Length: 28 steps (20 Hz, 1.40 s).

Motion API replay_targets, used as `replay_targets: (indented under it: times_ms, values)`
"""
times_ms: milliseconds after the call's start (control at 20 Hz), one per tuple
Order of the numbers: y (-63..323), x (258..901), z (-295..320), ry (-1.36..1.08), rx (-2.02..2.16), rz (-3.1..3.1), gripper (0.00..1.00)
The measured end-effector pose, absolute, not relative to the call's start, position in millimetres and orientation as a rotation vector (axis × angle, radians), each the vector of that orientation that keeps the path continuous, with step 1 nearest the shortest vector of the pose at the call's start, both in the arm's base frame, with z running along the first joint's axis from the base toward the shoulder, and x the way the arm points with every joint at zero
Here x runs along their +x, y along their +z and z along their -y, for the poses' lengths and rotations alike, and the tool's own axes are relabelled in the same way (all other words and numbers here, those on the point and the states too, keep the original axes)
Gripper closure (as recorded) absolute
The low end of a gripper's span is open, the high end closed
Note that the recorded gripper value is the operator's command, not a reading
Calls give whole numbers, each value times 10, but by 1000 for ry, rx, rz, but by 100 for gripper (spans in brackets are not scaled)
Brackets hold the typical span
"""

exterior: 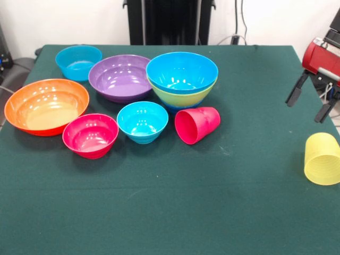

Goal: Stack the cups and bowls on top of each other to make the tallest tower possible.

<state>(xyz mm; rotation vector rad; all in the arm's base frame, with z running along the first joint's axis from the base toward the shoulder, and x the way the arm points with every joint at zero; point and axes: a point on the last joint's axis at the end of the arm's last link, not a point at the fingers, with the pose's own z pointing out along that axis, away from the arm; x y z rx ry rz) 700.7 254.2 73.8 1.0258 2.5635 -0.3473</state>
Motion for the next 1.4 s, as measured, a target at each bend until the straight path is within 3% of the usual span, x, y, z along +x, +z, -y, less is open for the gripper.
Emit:
replay_targets:
  times_ms: [1400]
  values:
    - [608,6946,-2669,-326,1019,-2598,0]
